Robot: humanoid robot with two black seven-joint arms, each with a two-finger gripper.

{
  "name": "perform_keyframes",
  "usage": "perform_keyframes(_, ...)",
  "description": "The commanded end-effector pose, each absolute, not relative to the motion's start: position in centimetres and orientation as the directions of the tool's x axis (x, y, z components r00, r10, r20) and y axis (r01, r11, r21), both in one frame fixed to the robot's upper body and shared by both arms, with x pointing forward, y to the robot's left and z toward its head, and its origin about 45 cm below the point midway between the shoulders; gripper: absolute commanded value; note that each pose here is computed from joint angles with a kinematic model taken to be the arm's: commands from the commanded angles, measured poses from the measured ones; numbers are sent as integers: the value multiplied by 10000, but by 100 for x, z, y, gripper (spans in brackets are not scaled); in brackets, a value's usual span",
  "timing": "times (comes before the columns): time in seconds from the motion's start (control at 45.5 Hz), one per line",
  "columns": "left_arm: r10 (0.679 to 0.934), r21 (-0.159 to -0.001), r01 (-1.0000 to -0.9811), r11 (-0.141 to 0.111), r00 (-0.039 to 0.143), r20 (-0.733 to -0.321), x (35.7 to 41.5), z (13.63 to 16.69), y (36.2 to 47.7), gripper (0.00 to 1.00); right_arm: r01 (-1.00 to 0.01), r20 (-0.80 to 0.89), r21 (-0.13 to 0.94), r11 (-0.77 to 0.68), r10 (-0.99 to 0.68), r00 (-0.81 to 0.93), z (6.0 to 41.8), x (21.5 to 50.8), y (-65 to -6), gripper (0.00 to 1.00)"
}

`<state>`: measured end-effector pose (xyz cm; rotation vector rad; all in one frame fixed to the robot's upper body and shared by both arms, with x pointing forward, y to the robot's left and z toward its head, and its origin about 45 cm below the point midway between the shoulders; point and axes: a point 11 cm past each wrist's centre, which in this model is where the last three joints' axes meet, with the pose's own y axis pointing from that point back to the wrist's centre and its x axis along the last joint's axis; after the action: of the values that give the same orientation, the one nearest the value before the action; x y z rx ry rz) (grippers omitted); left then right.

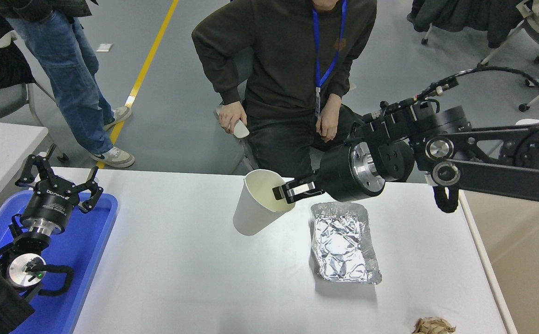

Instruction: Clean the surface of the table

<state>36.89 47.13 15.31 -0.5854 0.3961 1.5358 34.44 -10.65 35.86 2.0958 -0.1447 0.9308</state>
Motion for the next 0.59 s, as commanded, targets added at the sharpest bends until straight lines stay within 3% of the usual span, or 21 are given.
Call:
perform_keyframes(0.0, 8116, -1052, -9928, -570, 153, -5840, 3689, 1530, 4711, 100, -4732, 6832, 6246, -6213, 1412, 7165, 3691, 3559, -1429, 0)
perform_keyframes(0.571, 8110, -1056, -9927, -581, 148, -5848, 3689, 1531, 4713, 100, -7016, 7698, 5457, -4582, -566, 6358, 3890, 3809, -2725, 0)
